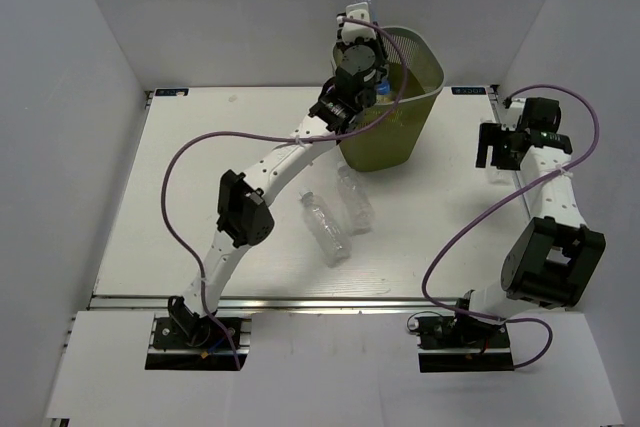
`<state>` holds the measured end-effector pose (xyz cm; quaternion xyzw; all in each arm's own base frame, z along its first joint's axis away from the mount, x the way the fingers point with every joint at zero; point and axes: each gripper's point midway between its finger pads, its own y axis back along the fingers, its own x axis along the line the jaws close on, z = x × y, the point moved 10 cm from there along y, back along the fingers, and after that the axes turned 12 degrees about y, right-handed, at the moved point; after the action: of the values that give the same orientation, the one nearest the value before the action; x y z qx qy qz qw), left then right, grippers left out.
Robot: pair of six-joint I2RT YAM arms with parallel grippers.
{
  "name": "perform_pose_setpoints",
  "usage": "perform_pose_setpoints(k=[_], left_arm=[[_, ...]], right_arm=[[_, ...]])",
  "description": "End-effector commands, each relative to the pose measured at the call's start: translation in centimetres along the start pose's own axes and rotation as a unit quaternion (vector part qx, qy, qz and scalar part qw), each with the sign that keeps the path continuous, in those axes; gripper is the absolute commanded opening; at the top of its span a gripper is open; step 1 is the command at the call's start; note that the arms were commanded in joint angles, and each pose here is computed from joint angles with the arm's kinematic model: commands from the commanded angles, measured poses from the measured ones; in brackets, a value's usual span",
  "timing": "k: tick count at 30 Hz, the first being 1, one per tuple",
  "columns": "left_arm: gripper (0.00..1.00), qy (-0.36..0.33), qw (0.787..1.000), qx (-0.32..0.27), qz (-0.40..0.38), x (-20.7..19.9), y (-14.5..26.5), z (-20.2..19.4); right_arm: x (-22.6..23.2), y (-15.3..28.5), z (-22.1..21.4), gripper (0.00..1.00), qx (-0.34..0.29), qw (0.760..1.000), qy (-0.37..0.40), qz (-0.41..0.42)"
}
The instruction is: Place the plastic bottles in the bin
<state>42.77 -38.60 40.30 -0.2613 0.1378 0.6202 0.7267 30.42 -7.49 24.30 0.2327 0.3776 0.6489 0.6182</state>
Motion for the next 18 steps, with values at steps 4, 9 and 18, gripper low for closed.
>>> perform_pose_setpoints(k=[4,9,18], left_arm=[[0.82,0.063,0.995,-0.081,-0.006,1.3,-2.5,4.1],[1.00,0.030,0.999,-0.022,-0.028,1.9,-1.6,4.0],[1.00,-0.067,0.994,0.000,-0.085,1.5,6.9,16.6]], right_arm=[[-0.9,-0.9,-1.1,0.88,-0.018,0.999,-0.037,-0.007],[-1.8,-3.1,-0.6,0.90,-0.008,0.998,-0.061,0.015],[-4.5,-8.2,1.9,0.90,0.016,0.998,-0.028,-0.053]])
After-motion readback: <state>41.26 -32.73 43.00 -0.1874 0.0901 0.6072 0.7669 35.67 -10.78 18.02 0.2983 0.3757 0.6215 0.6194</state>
